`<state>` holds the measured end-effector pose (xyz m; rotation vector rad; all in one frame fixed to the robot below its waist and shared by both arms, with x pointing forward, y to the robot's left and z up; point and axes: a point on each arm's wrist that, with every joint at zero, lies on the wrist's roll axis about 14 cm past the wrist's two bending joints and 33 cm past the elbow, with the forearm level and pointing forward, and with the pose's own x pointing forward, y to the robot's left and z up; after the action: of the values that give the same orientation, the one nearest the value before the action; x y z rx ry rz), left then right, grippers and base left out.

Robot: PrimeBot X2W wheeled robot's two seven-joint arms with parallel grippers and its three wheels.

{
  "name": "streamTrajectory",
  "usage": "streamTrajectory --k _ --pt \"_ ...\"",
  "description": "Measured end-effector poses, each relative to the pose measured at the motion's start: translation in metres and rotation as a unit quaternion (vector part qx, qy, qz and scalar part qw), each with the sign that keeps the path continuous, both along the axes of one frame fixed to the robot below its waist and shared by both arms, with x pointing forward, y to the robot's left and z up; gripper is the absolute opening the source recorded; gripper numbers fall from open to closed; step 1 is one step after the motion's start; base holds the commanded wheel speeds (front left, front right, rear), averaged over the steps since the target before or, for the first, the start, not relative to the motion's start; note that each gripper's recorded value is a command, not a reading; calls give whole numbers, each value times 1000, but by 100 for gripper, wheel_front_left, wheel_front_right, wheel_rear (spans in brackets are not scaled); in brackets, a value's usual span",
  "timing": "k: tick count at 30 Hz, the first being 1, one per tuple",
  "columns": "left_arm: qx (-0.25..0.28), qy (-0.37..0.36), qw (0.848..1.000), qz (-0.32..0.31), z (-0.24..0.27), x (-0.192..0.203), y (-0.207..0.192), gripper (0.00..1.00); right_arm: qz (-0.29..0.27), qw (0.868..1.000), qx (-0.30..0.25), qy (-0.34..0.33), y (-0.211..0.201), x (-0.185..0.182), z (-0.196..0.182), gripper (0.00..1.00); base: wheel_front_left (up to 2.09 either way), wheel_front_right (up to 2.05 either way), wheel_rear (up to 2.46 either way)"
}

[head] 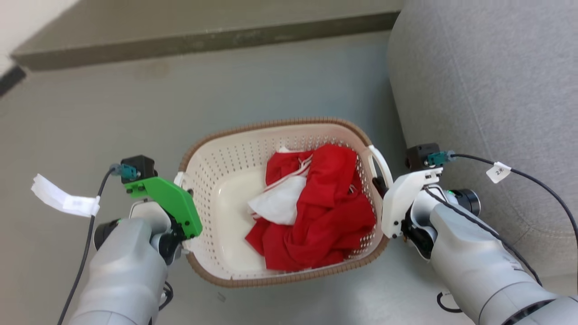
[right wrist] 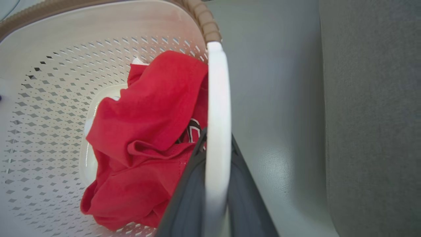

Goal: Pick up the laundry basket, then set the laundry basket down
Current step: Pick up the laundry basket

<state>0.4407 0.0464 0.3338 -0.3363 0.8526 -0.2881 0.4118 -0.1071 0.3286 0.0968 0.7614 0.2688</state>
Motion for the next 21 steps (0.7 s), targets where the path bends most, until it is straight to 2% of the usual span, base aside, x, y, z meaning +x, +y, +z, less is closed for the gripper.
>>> streamTrajectory --k 6,13,21 --pt "0 2 1000 -3 13 -17 0 0 1 1000 1 2 1 -16 12 0 0 0 0" --pt "-3 24 1000 -2 16 -50 3 0 -1 1000 11 26 4 -51 13 0 0 0 0" --pt "-3 28 1000 -4 24 -65 4 0 0 1000 15 26 6 -65 21 0 0 0 0"
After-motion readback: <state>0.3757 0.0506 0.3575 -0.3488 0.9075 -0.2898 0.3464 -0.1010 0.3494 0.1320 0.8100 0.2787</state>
